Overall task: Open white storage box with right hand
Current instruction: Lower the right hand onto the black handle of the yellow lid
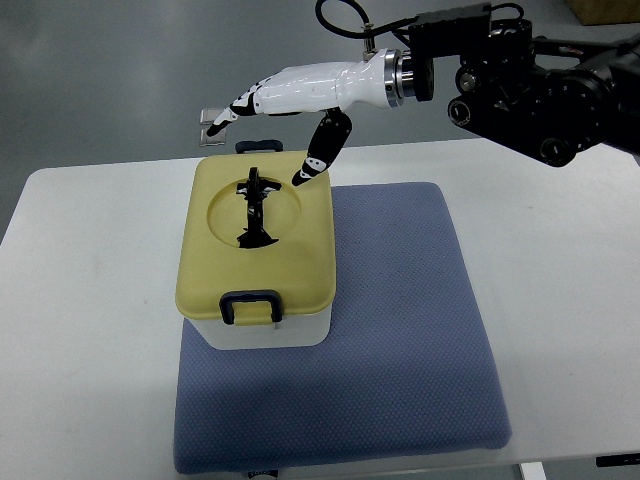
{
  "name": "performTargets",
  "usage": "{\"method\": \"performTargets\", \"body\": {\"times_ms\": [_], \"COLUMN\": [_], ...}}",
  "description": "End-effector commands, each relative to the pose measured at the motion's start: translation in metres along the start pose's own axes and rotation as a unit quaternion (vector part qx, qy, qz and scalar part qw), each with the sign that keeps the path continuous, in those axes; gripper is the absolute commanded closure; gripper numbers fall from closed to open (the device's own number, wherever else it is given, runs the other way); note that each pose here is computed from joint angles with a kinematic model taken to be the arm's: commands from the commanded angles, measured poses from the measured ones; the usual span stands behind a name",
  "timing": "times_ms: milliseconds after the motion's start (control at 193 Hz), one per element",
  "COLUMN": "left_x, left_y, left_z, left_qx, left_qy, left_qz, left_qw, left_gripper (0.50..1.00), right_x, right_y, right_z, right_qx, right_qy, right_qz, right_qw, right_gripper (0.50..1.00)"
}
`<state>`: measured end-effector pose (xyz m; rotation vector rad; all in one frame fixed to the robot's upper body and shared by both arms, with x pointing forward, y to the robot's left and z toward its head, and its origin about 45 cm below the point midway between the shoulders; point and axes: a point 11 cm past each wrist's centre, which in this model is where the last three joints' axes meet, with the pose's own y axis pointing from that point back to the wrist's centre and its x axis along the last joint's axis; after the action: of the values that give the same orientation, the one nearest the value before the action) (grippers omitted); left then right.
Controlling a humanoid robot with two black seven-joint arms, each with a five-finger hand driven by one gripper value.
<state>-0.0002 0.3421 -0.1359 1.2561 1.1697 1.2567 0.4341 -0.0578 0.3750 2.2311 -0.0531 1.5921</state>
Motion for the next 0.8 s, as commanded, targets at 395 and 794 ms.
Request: {"method": "performTargets", "body": {"times_ms": [395,794], "left_x": [0.001,-0.001], "left_y": [0.000,0.000], "left_z": [0.001,0.000], "left_qx": [-0.001,0.000], "left_qy": [0.001,0.001], "left_qz": [0.001,-0.002], "left_qw": [1.000,1.000], "left_gripper": [0.500,0.500], "right_x": [-0.012,-0.013], "right_y": [-0.021,-0.033], "right_z": [-0.022,-0.047], "right_qx": [0.012,0.037], "right_qy": [0.126,0.176], "right_qz": [-0.089,-0.136], "right_qw": [0.988,0.974], "right_gripper": [0.599,0.662]}}
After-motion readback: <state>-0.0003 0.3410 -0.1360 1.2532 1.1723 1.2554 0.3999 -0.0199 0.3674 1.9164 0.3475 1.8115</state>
